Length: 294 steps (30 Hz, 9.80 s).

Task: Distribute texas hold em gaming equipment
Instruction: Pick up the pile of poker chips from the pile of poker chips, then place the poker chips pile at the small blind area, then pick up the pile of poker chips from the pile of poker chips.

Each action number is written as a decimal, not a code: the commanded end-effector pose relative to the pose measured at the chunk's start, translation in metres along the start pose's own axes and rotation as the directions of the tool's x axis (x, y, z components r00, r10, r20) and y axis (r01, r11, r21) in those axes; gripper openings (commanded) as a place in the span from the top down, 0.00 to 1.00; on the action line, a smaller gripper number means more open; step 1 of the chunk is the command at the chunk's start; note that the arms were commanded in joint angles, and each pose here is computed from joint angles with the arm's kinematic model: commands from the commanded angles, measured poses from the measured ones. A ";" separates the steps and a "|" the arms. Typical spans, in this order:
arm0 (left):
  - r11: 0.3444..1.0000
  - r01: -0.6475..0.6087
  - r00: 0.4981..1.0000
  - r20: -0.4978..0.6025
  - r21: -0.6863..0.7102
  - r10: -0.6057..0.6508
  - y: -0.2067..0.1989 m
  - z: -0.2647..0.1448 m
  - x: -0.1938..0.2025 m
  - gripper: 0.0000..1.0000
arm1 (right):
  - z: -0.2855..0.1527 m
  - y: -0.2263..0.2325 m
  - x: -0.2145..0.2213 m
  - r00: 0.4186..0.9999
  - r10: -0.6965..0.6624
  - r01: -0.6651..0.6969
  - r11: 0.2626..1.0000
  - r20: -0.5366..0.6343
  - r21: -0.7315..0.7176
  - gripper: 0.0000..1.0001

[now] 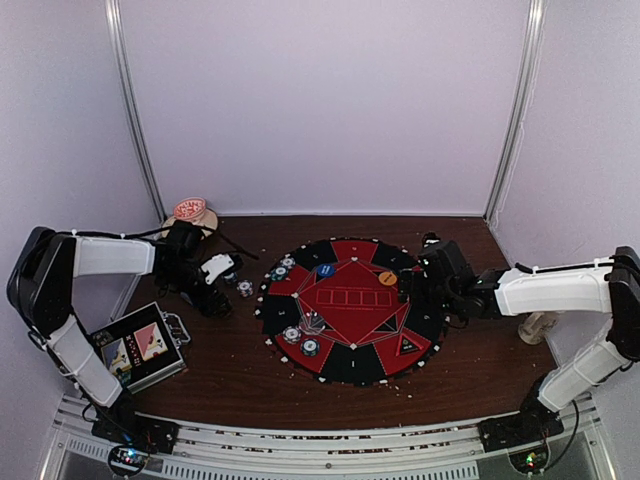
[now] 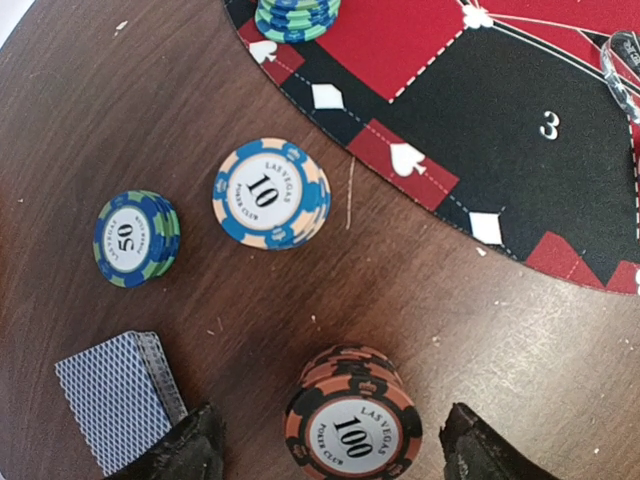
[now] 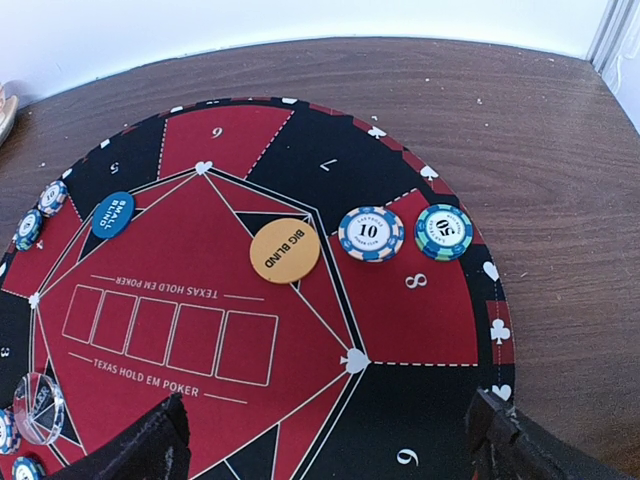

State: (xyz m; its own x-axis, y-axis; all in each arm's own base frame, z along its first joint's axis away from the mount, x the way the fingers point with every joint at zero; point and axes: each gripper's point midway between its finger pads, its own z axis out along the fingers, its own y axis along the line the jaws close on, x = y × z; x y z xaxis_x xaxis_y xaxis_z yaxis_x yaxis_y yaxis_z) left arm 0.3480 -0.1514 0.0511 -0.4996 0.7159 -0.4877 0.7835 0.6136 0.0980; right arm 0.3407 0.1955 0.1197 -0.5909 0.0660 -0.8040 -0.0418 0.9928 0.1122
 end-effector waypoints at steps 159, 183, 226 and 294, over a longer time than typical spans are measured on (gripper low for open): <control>0.972 -0.234 0.955 0.177 -0.032 0.236 -0.029 0.040 -0.226 0.45 | 0.004 0.007 -0.007 0.999 -0.029 0.029 0.999 0.015 0.016 0.02; 0.994 -0.049 0.994 0.096 -0.096 0.059 0.014 -0.053 -0.056 0.13 | 0.001 0.019 -0.004 0.999 -0.045 0.045 0.999 0.004 -0.027 0.00; 0.993 -0.017 0.999 -0.041 0.118 0.022 0.007 0.013 -0.005 0.29 | 0.002 0.019 -0.003 0.999 -0.050 0.051 0.999 0.005 -0.018 0.01; 0.996 -0.035 0.999 0.008 0.079 0.035 0.009 -0.022 -0.023 0.73 | 0.001 0.018 -0.005 0.999 -0.048 0.048 0.999 0.010 -0.013 0.01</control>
State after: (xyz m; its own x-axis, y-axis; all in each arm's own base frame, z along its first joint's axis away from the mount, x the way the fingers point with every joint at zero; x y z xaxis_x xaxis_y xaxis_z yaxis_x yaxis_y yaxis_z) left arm 0.3515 -0.1531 0.0540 -0.4839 0.7535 -0.4451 0.8352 0.5495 0.0221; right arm 0.3406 0.2116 0.1153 -0.5997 0.0180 -0.8000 -0.0847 0.9927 0.0859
